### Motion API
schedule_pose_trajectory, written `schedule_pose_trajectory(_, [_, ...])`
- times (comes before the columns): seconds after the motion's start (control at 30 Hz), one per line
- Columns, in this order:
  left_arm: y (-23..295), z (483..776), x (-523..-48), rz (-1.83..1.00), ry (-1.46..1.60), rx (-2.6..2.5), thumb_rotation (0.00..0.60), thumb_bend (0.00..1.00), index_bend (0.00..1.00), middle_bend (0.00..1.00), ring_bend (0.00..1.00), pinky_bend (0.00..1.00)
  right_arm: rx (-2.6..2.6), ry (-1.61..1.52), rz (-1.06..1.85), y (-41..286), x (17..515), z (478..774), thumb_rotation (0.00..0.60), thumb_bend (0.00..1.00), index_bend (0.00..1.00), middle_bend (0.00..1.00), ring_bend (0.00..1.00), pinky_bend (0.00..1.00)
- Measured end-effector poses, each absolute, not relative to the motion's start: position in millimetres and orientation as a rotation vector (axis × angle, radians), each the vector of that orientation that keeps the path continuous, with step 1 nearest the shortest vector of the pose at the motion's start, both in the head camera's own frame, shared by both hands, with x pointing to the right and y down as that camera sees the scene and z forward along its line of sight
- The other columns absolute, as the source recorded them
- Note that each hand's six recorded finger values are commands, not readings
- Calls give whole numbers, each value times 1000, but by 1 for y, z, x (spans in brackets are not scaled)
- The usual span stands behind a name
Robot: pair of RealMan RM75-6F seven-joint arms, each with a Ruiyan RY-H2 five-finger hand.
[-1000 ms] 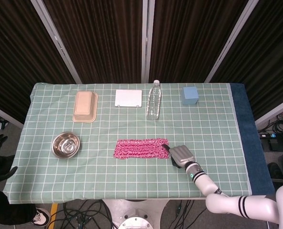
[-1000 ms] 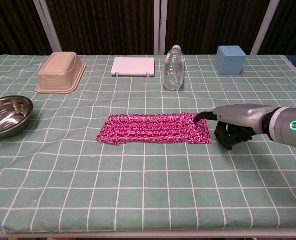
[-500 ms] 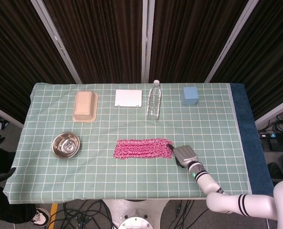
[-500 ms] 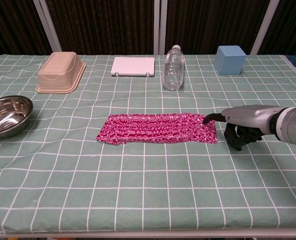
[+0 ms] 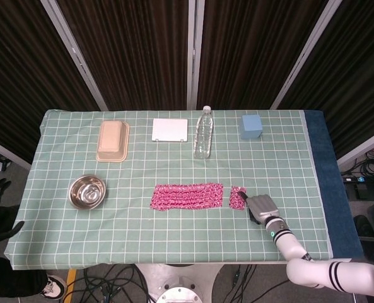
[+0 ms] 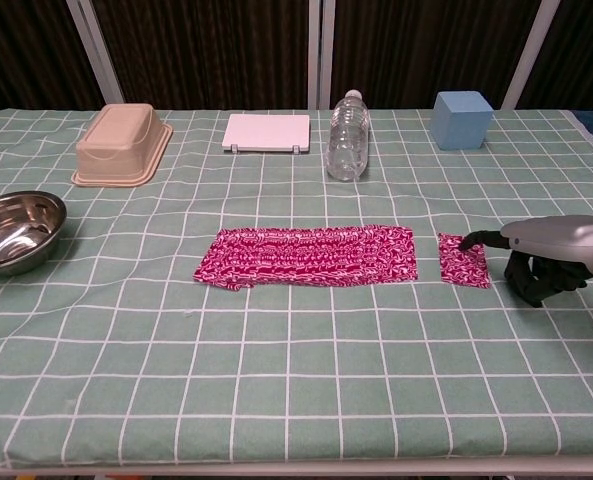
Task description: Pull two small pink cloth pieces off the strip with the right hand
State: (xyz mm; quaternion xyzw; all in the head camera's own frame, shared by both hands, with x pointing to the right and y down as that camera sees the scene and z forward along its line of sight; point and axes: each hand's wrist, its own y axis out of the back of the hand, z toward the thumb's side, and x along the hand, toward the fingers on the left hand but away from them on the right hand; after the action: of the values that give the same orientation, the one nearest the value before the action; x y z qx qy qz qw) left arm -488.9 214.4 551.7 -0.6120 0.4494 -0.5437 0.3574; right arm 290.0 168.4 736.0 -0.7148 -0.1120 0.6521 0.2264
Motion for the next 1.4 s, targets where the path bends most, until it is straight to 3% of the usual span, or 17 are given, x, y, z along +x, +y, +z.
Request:
schedule_pose_trajectory(0.37, [214,552,-487,-1403,1158,-1581,600,189,81,52,0,153,-1900,-364,1852,163,328,715,600,1000,126,904,902,784])
schedule_pose_trajectory(0.63, [214,551,-487,-1400,1158,-1580,600,189,81,52,0,153,-1943,-430,1722,152,301,701,600,1000,112,904,902,785])
schedule_pose_trajectory(0.93, [215,551,-490,-1410,1162,-1573,600,190,81,52,0,153,-2027,-384,1662,152,255,723,600,1000,30,904,902,785])
schedule_pose_trajectory(1.4, [213,549,-494,-1412,1170,-1562,600,189,82,52,0,153,-2044,-314,1672,142,221,737,600,1000,26,904,902,785])
